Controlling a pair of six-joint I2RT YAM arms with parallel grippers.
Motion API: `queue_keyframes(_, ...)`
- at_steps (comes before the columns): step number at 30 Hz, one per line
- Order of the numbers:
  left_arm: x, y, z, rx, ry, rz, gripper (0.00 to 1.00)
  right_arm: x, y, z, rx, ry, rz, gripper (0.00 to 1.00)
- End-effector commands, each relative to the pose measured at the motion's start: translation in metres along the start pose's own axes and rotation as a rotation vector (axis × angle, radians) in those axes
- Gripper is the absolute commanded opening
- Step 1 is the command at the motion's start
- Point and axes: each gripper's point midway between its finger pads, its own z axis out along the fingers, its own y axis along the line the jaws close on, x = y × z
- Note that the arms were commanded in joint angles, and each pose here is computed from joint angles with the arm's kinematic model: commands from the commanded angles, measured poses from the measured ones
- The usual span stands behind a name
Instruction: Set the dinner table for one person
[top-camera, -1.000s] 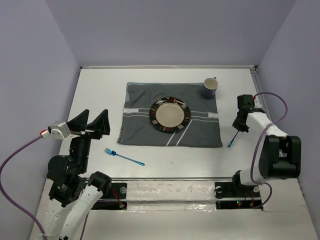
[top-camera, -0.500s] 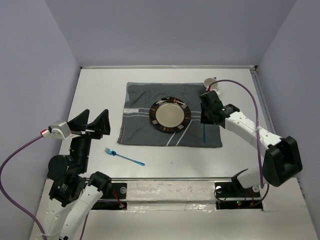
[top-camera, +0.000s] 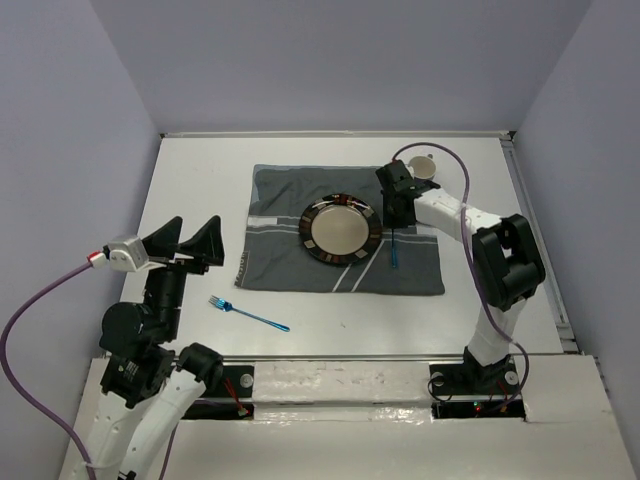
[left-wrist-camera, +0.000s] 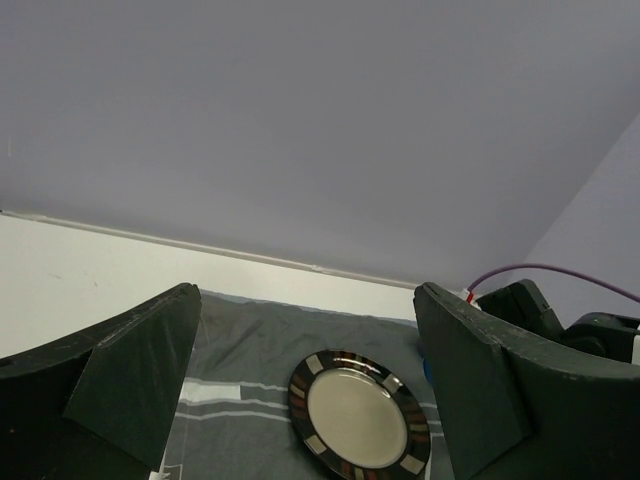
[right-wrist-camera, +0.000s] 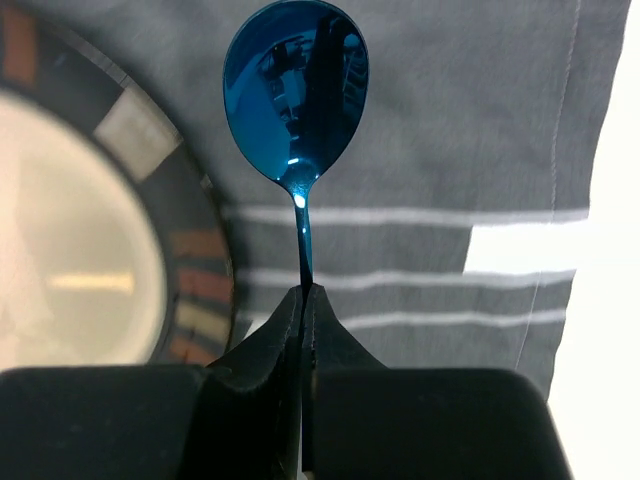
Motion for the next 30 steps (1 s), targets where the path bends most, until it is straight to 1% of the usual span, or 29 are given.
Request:
queue_keyframes(1,-0.008,-0.003,0.005,0.007,-0.024,0.012,0.99,-0.027,-0.005,0.005,-0.022,-0.039,0.047,0.0)
queue_keyframes(5,-0.008,-0.003,0.006,0.005,-0.024,0.014,0.99,-0.018,-0.014,0.02,0.003,-0.001,0.056,0.0)
queue_keyframes(13,-0.006,-0.003,0.006,0.006,-0.019,0.015,0.99,-0.02,-0.015,0.028,0.023,-0.006,0.052,0.0)
queue_keyframes(14,-0.006,-0.002,0.007,0.004,-0.018,0.016,0.99,-0.02,-0.016,0.029,0.028,-0.006,0.056,0.01)
queue_keyframes(15,-0.006,-0.002,0.007,0.004,-0.018,0.016,0.99,-0.021,-0.016,0.028,0.029,-0.01,0.065,0.06)
queue_keyframes(16,-0.005,-0.002,0.007,0.003,-0.017,0.018,0.99,-0.025,-0.016,0.024,0.03,-0.021,0.074,0.22)
queue_keyframes(17,-0.005,-0.002,0.007,0.003,-0.017,0.016,0.99,-0.026,-0.016,0.021,0.023,-0.026,0.079,0.33)
queue_keyframes(19,-0.005,-0.002,0.007,0.003,-0.014,0.017,0.99,-0.027,-0.013,0.013,-0.005,-0.033,0.084,0.5)
queue_keyframes(20,-0.005,-0.002,0.007,0.003,-0.014,0.017,0.99,-0.034,-0.01,0.0,-0.039,-0.055,0.094,0.52)
queue_keyframes(22,-0.004,-0.001,0.008,-0.001,-0.012,0.02,0.99,-0.031,-0.003,-0.015,-0.079,-0.083,0.067,0.53)
queue_keyframes(23,-0.004,-0.001,0.008,-0.004,-0.013,0.021,0.99,-0.028,0.011,-0.028,-0.132,-0.098,0.04,0.53)
queue_keyframes(24,-0.005,0.0,0.007,-0.008,-0.016,0.02,0.99,-0.039,0.021,-0.052,-0.192,-0.167,0.026,0.53)
queue_keyframes(25,-0.005,0.002,0.008,-0.02,-0.013,0.024,0.99,-0.037,0.032,-0.062,-0.242,-0.184,0.002,0.53)
queue_keyframes(26,-0.007,0.007,0.008,-0.052,-0.018,0.028,0.99,-0.013,0.059,-0.073,-0.334,-0.162,-0.058,0.54)
queue_keyframes(27,-0.005,0.011,0.008,-0.069,-0.011,0.035,0.99,-0.017,0.077,-0.096,-0.413,-0.227,-0.078,0.54)
queue_keyframes(28,-0.007,0.015,0.007,-0.094,-0.019,0.04,0.99,0.003,0.094,-0.102,-0.476,-0.213,-0.119,0.54)
queue_keyframes(29,-0.008,0.017,0.007,-0.104,-0.02,0.042,0.99,0.011,0.109,-0.113,-0.519,-0.231,-0.148,0.54)
queue_keyframes(30,-0.007,0.019,0.007,-0.115,-0.017,0.048,0.99,0.03,0.144,-0.136,-0.613,-0.252,-0.216,0.54)
